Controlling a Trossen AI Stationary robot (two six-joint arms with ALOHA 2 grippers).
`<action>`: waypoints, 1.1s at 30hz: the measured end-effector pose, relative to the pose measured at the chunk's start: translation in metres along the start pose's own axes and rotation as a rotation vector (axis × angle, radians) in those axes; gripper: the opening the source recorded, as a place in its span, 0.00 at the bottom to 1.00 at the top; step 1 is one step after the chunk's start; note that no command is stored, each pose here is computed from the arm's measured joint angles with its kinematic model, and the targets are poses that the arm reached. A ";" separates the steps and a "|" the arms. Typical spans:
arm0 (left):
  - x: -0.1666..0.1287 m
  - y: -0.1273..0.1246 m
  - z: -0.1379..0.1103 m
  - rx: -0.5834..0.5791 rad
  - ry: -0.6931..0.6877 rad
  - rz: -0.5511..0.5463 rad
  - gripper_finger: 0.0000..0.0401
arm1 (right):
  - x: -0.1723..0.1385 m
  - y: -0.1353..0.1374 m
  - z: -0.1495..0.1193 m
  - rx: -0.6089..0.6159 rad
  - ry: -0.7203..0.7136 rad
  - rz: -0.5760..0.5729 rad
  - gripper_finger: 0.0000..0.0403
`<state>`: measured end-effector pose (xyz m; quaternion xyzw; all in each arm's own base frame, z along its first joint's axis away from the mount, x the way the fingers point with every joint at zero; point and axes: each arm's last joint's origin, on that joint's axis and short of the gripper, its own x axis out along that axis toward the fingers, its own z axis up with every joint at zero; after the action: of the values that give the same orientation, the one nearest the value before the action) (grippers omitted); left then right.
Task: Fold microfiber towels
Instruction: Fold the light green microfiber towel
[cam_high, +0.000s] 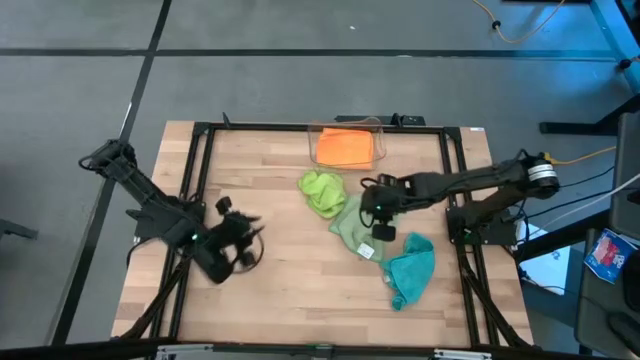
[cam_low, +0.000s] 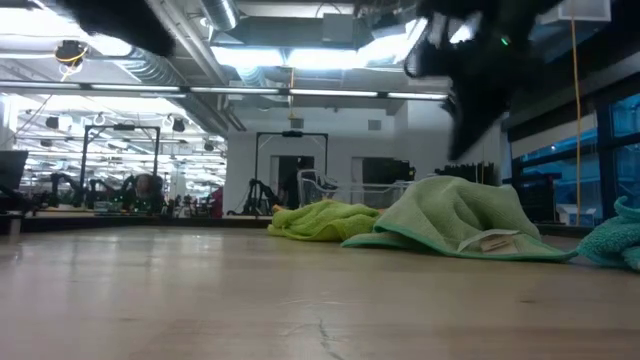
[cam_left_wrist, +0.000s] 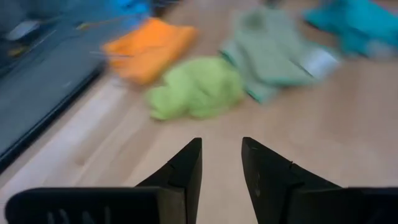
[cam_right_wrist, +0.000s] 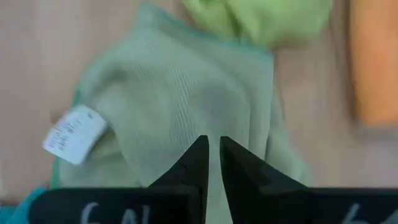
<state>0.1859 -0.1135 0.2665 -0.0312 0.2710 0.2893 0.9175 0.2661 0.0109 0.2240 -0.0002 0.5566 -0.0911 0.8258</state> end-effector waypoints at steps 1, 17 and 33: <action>0.010 0.005 0.006 -0.039 0.016 0.038 0.26 | 0.003 -0.001 -0.007 0.041 0.019 -0.004 0.11; 0.234 0.137 0.039 -0.105 0.443 0.039 0.20 | -0.036 -0.016 -0.028 0.224 -0.145 -0.160 0.11; 0.359 0.157 0.108 -0.015 0.410 0.018 0.13 | -0.038 -0.017 -0.029 0.240 -0.157 -0.185 0.11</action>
<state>0.3976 0.2250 0.1886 -0.0940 0.4501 0.2872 0.8403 0.2228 0.0030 0.2497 0.0400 0.4731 -0.2321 0.8489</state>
